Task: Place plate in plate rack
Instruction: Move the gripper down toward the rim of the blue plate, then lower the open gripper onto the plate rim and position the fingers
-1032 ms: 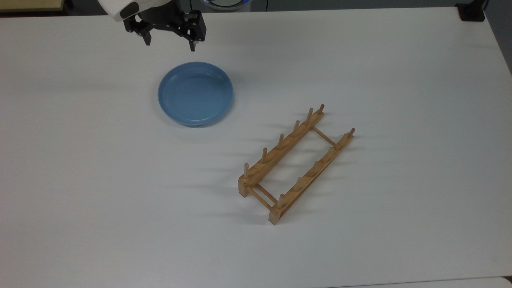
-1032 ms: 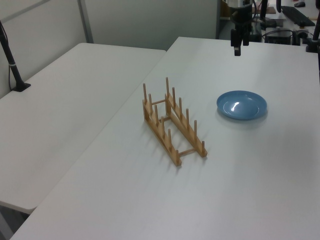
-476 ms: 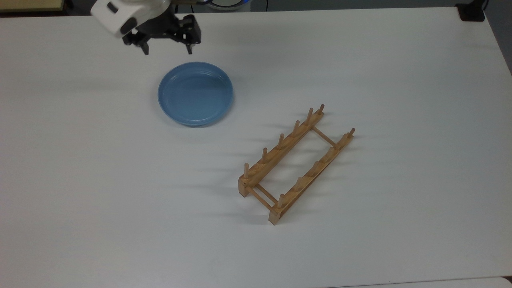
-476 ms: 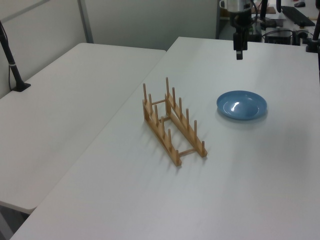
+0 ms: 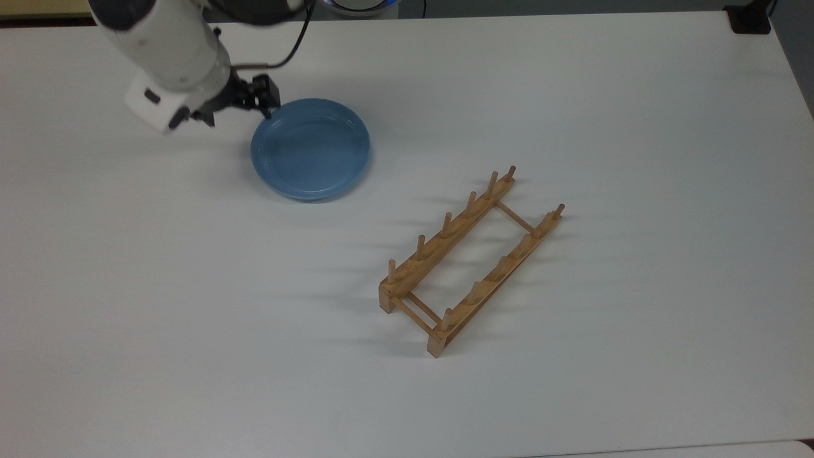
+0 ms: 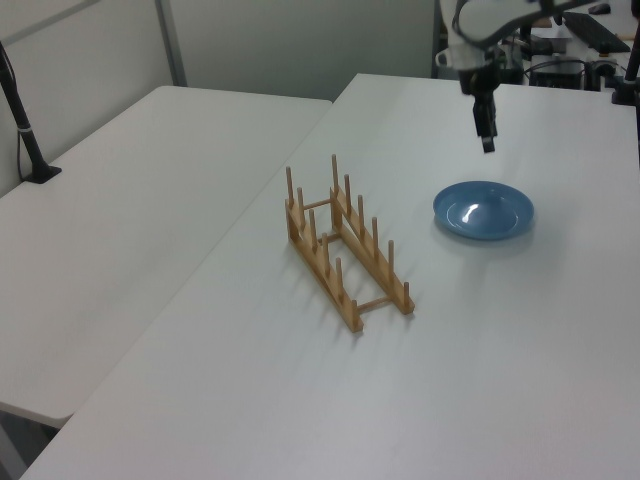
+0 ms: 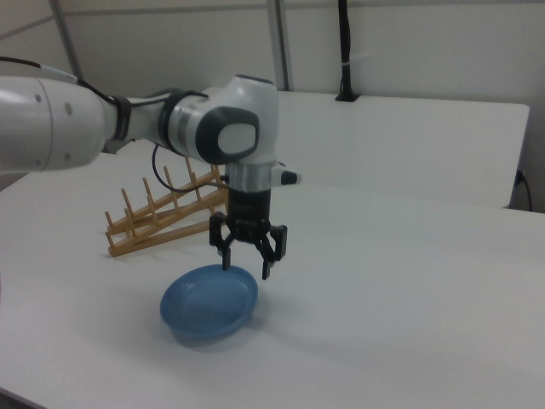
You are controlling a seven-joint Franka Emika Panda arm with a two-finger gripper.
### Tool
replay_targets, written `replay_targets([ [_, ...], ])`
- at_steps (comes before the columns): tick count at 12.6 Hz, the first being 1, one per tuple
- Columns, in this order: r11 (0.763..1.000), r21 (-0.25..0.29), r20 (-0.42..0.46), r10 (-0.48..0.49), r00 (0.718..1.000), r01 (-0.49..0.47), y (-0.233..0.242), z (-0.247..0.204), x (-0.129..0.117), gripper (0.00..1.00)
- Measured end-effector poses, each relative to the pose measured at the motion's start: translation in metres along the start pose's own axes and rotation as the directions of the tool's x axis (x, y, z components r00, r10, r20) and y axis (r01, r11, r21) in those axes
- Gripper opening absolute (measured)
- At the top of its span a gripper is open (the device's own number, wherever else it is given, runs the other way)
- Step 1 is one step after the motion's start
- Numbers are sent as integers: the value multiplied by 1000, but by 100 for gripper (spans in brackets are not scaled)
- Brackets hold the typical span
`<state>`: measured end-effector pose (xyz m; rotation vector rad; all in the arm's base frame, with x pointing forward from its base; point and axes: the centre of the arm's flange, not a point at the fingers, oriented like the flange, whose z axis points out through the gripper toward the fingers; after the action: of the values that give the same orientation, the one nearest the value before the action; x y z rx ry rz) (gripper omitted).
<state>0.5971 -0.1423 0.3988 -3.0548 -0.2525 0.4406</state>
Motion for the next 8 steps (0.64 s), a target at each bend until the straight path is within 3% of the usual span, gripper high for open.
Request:
replay_targets([
  [1, 1000, -6, 10, -8, 1000, 8, 1, 18, 12, 84],
  [2, 1000, -12, 18, -16, 1000, 16, -1, 33, 22, 74],
  [8, 997, -49, 33, -56, 998, 58, -13, 70, 50, 56],
])
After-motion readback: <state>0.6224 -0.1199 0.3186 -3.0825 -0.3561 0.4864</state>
